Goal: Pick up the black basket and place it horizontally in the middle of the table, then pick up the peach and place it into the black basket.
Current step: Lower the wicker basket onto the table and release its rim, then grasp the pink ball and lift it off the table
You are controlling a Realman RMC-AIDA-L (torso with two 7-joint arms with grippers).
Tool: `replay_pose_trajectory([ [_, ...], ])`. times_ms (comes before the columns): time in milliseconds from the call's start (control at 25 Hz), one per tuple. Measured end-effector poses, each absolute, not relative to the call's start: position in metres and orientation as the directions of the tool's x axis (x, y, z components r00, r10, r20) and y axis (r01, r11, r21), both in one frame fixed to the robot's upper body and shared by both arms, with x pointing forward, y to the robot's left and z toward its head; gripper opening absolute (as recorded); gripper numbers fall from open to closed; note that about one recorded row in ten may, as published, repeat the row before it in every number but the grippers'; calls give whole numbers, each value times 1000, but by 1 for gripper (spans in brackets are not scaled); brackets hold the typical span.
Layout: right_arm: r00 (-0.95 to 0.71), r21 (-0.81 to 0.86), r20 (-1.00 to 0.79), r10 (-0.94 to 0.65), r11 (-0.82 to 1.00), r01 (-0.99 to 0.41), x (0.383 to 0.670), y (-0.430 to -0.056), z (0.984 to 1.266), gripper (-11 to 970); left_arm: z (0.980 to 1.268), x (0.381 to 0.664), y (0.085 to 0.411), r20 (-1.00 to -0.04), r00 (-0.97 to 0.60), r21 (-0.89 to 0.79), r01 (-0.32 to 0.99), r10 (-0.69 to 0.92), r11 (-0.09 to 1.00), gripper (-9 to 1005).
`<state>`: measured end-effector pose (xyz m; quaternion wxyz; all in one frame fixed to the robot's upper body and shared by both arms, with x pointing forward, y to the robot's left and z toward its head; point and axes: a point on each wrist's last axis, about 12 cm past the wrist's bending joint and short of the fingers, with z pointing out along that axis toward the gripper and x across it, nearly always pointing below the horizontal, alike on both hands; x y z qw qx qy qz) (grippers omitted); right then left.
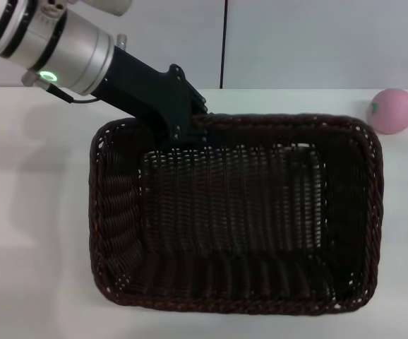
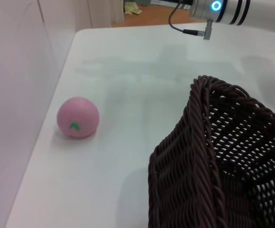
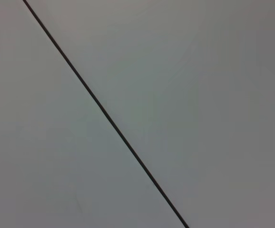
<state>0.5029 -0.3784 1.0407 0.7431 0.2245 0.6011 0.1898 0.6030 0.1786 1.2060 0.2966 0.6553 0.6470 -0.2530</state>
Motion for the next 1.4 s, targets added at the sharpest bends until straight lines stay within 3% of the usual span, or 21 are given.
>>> replay_pose_trajectory([
  [600, 199, 571, -804, 561, 821, -8, 502, -377, 1038, 477, 1196, 604, 167, -721, 31, 73, 997, 692, 32, 227],
  [800, 193, 572, -805, 561, 820, 4, 500, -378, 1036, 477, 1196, 605, 166, -733, 31, 80, 996, 680, 40, 409],
  [1000, 191, 572, -805, 561, 820, 7, 499, -378, 1036, 477, 1201, 605, 176, -815, 28, 117, 986, 579, 117, 649],
  [1240, 192, 567, -808, 557, 824, -3, 499, -378, 1037, 477, 1200, 602, 200, -928, 19, 132, 950, 372, 281, 819],
  [1400, 191, 535, -827, 529, 845, -27, 502, -382, 1043, 477, 1187, 588, 235, -994, 47, 86, 897, 100, 434, 819],
])
